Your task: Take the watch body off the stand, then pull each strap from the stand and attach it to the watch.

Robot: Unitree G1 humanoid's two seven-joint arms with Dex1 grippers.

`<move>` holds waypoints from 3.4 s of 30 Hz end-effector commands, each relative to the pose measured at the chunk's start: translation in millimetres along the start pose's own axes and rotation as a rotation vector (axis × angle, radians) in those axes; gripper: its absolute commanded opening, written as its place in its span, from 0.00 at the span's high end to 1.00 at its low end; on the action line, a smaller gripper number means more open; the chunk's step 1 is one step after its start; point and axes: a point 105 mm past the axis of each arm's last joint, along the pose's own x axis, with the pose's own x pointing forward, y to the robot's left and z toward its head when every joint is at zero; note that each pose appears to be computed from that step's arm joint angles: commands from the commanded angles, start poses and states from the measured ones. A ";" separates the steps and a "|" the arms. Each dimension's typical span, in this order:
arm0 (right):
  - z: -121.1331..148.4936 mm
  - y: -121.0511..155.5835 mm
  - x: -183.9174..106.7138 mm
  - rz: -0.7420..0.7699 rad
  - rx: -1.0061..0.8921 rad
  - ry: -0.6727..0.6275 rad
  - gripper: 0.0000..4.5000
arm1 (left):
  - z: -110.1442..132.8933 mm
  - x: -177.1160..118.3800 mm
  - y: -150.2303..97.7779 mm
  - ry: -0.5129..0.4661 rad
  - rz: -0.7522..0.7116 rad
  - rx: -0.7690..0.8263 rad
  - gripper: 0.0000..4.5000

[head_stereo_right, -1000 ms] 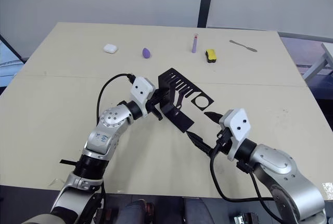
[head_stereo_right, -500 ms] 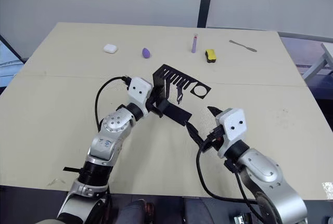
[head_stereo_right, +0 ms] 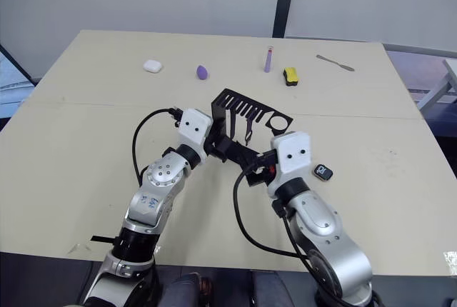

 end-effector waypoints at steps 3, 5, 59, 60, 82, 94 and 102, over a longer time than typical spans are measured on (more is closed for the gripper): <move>9.9 1.9 10.0 -0.049 -0.027 -0.048 0.00 | 7.5 2.3 -4.8 -0.022 -0.007 0.010 0.98; 10.1 2.2 13.1 -0.056 -0.031 -0.054 0.06 | 7.0 2.5 -5.2 -0.019 -0.007 0.009 0.99; 6.1 -12.0 -42.6 0.639 0.043 0.109 1.00 | 22.2 -110.6 15.4 0.033 -0.764 -0.280 0.01; 6.8 -9.7 -43.0 0.682 0.075 0.118 1.00 | 24.4 -116.3 14.3 0.046 -0.824 -0.310 0.01; 15.8 17.4 -38.6 1.019 0.339 0.217 1.00 | 39.8 -89.6 -34.7 -0.016 -1.090 -0.685 0.37; 8.0 20.4 -45.0 1.040 0.338 0.258 1.00 | 45.4 -93.0 -47.6 -0.035 -1.123 -0.683 0.74; 5.5 21.8 -46.7 1.045 0.331 0.274 1.00 | 52.6 -93.2 -46.9 -0.048 -1.131 -0.718 0.74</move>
